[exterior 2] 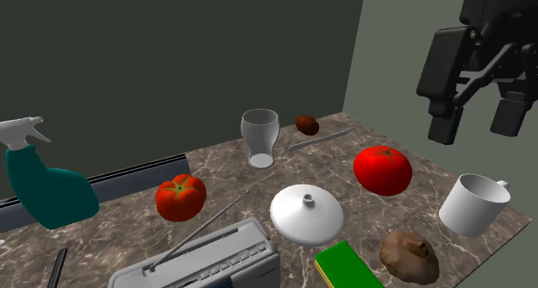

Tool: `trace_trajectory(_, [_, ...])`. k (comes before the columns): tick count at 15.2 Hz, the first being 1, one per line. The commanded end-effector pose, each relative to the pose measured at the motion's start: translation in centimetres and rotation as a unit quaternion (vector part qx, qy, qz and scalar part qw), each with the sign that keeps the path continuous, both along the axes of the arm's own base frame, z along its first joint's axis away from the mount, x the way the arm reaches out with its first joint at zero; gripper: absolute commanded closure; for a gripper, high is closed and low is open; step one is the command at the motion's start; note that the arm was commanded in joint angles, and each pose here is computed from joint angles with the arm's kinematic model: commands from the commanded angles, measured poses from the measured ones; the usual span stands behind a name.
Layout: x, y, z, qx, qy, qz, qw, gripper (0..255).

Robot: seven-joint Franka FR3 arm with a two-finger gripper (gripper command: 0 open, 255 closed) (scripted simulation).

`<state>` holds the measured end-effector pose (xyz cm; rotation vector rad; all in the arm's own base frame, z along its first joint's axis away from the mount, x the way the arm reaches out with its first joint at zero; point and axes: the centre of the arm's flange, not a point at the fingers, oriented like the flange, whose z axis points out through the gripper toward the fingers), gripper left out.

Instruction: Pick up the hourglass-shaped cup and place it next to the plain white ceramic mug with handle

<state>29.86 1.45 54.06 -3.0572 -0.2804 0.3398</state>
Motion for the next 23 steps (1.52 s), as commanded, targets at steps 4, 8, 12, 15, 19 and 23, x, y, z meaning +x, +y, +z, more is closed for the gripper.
trace_trajectory(4, [2.6,2.0,-1.5,0.003,-0.011,0.003,0.9999,0])
trace_trajectory(8, [6.2,4.8,-3.5,0.007,-0.025,0.007,0.9996,0])
trace_trajectory(12, [9.8,7.5,-5.3,0.012,-0.039,0.011,0.9991,0])
trace_trajectory(15, [12.5,9.7,-6.5,0.015,-0.050,0.015,0.9985,0])
trace_trajectory(19, [16.1,12.5,-8.1,0.019,-0.064,0.019,0.9976,0])
trace_trajectory(23, [19.7,15.4,-9.6,0.023,-0.078,0.023,0.9964,0])
